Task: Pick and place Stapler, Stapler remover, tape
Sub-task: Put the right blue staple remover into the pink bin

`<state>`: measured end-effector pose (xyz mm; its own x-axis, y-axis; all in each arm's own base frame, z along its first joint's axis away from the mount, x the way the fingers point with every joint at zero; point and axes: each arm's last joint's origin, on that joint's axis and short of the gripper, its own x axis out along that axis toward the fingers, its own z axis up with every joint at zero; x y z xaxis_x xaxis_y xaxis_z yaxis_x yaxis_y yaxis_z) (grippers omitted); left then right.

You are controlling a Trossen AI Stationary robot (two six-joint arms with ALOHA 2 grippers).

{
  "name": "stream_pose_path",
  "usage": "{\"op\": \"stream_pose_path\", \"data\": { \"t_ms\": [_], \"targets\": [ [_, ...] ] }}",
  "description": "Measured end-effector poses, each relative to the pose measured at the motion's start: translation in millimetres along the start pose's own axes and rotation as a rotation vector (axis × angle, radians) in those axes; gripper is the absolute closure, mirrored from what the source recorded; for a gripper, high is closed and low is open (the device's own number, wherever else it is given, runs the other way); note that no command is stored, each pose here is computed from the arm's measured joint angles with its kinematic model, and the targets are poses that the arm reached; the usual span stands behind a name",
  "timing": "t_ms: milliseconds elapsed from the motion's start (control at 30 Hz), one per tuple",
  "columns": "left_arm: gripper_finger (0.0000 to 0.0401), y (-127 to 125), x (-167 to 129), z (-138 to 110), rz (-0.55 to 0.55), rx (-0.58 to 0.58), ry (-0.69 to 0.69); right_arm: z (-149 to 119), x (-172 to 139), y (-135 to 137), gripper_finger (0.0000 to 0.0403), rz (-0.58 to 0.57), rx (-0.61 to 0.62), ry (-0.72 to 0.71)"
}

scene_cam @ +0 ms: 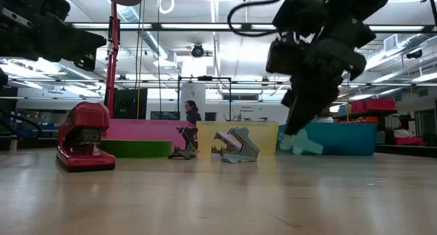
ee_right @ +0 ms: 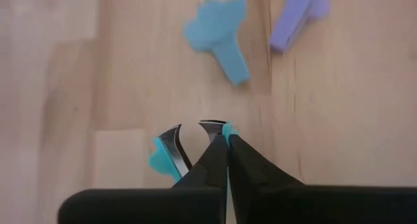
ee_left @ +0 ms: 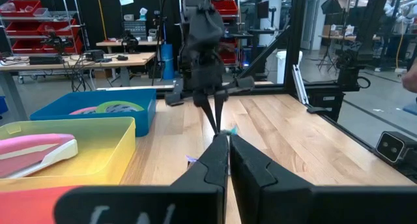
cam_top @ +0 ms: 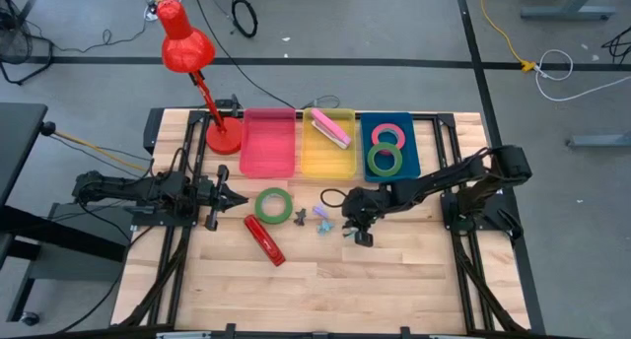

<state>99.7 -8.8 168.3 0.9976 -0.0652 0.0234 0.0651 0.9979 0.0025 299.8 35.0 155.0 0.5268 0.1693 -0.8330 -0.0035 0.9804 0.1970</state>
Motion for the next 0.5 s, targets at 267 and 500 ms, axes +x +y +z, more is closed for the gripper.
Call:
{"op": "stream_pose_path", "data": {
  "t_ms": [267, 500],
  "targets": [
    [0.038, 0, 0, 0, 0.0, 0.0, 0.0, 15, -45, 3, 0.0401, -0.011, -0.085, -0.177],
    [0.038, 0, 0, 0, 0.0, 0.0, 0.001, 26, -94, 1, 0.0401, -0.097, -0.17, -0.389]
  ]
}}
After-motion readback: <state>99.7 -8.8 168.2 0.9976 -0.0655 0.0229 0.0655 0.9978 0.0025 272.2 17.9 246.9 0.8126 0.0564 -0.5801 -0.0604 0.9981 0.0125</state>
